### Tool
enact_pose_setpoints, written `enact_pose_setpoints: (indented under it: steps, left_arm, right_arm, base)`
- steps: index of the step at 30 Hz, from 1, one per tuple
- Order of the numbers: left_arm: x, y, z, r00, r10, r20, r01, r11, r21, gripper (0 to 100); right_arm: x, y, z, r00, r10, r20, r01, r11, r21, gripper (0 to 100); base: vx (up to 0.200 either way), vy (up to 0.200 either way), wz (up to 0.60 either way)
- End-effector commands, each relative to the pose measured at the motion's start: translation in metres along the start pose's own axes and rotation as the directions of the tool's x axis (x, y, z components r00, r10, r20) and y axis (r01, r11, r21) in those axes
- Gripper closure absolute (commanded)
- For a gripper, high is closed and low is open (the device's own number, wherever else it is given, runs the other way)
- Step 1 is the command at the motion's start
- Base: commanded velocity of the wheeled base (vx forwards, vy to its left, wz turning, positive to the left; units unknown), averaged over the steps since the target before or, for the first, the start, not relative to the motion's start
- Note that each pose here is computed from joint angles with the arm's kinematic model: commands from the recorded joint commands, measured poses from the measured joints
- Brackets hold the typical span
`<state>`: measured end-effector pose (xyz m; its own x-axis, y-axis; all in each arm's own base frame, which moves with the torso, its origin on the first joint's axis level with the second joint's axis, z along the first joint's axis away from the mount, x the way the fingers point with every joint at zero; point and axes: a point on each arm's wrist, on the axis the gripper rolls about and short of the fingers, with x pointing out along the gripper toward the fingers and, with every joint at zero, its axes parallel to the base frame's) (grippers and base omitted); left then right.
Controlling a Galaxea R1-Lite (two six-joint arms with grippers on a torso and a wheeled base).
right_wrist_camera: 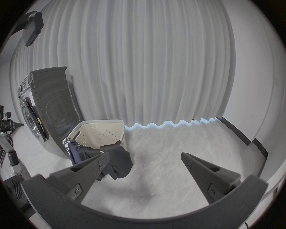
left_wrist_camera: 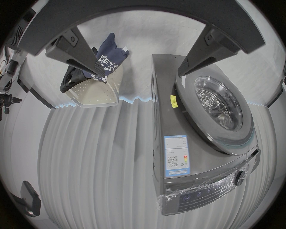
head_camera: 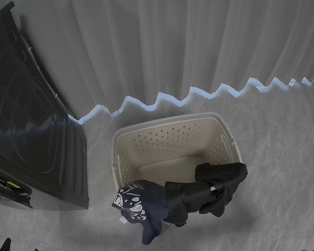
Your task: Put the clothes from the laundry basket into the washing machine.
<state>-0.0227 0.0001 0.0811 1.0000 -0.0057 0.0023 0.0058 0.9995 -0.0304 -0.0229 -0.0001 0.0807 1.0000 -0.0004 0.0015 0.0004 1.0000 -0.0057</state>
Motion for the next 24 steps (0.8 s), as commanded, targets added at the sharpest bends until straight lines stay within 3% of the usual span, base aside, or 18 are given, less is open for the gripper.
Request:
enact_pose_setpoints:
  steps: [1, 4, 10, 24]
  left_arm:
    - [0.0001, 0.0002, -0.0052, 1.0, 0.0, -0.002, 0.0, 1.0, 0.0, 0]
    - [0.0001, 0.0002, -0.0052, 1.0, 0.0, -0.002, 0.0, 1.0, 0.0, 0]
    - [0.0001, 0.0002, -0.0052, 1.0, 0.0, -0.002, 0.0, 1.0, 0.0, 0]
    - [0.0001, 0.0002, -0.0052, 1.0, 0.0, -0.002, 0.0, 1.0, 0.0, 0]
  right_arm:
    - [0.0, 0.0, -0.0048, 1.0, 0.0, 0.0, 0.0, 1.0, 0.0, 0]
    - [0.0, 0.0, -0.0048, 1.0, 0.0, 0.0, 0.0, 1.0, -0.002, 0]
    - [0.0, 0.0, -0.0048, 1.0, 0.0, 0.0, 0.0, 1.0, -0.002, 0]
    - [0.0, 0.0001, -0.0048, 1.0, -0.001, 0.0, 0.001, 1.0, 0.0, 0]
  base:
    - [0.0, 0.2, 0.0]
    - [0.0, 0.2, 0.0]
    - [0.0, 0.0, 0.0]
    - [-0.186, 0.0, 0.0]
